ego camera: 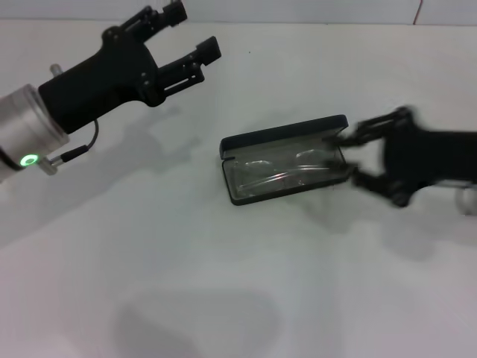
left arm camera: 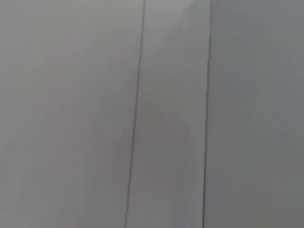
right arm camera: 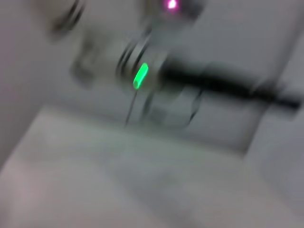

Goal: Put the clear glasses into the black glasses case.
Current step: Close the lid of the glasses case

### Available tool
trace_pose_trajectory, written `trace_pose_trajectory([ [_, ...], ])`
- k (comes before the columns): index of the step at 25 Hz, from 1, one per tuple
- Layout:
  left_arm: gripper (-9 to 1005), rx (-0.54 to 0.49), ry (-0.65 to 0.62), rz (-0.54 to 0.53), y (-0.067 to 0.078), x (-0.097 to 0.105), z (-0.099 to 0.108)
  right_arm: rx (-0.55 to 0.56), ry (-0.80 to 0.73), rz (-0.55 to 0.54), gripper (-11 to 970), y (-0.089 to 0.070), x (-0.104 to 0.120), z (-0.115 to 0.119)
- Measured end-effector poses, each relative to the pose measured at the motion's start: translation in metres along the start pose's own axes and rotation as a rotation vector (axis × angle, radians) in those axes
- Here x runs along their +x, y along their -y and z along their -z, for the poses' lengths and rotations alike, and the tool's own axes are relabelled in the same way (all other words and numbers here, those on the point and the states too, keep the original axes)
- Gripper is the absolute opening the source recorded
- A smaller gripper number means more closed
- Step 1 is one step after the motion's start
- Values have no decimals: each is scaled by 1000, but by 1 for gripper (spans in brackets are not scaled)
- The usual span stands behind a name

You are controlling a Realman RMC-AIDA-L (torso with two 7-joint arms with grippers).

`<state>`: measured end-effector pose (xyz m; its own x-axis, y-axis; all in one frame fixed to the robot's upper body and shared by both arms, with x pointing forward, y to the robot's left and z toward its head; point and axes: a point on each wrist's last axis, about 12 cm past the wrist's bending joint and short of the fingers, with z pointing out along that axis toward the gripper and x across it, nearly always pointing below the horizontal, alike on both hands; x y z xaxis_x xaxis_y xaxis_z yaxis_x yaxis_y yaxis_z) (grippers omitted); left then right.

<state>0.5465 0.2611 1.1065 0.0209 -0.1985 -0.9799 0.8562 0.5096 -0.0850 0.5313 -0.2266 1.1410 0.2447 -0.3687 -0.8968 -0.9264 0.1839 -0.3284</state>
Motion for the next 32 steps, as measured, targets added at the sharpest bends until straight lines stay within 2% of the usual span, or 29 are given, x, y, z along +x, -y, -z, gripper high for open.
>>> trace_pose_trajectory([
  [2, 867, -15, -34, 23, -3, 3, -4, 70, 131, -90, 256, 4, 9, 26],
  [6, 868, -29, -107, 51, -8, 9, -15, 273, 262, -222, 293, 7, 34, 66],
  [9, 868, -31, -166, 56, -11, 13, -26, 379, 315, -295, 320, 2, 47, 87],
  [11, 868, -36, -230, 62, -14, 17, -38, 412, 338, -328, 339, -3, 53, 94],
  [17, 869, -55, -426, 62, -18, 35, -74, 515, 398, -345, 394, -17, 66, 98],
  [18, 869, -55, -426, 62, -18, 35, -74, 526, 406, -342, 404, -18, 67, 97],
  [19, 869, -78, -485, 51, -17, 43, -83, 532, 410, -340, 413, -19, 67, 97],
  [24, 870, -89, -532, 40, -15, 51, -94, 527, 412, -343, 650, -21, 69, 94],
  [32, 871, -55, -571, 20, -8, 57, -100, 510, 409, -340, 694, -20, 68, 91],
])
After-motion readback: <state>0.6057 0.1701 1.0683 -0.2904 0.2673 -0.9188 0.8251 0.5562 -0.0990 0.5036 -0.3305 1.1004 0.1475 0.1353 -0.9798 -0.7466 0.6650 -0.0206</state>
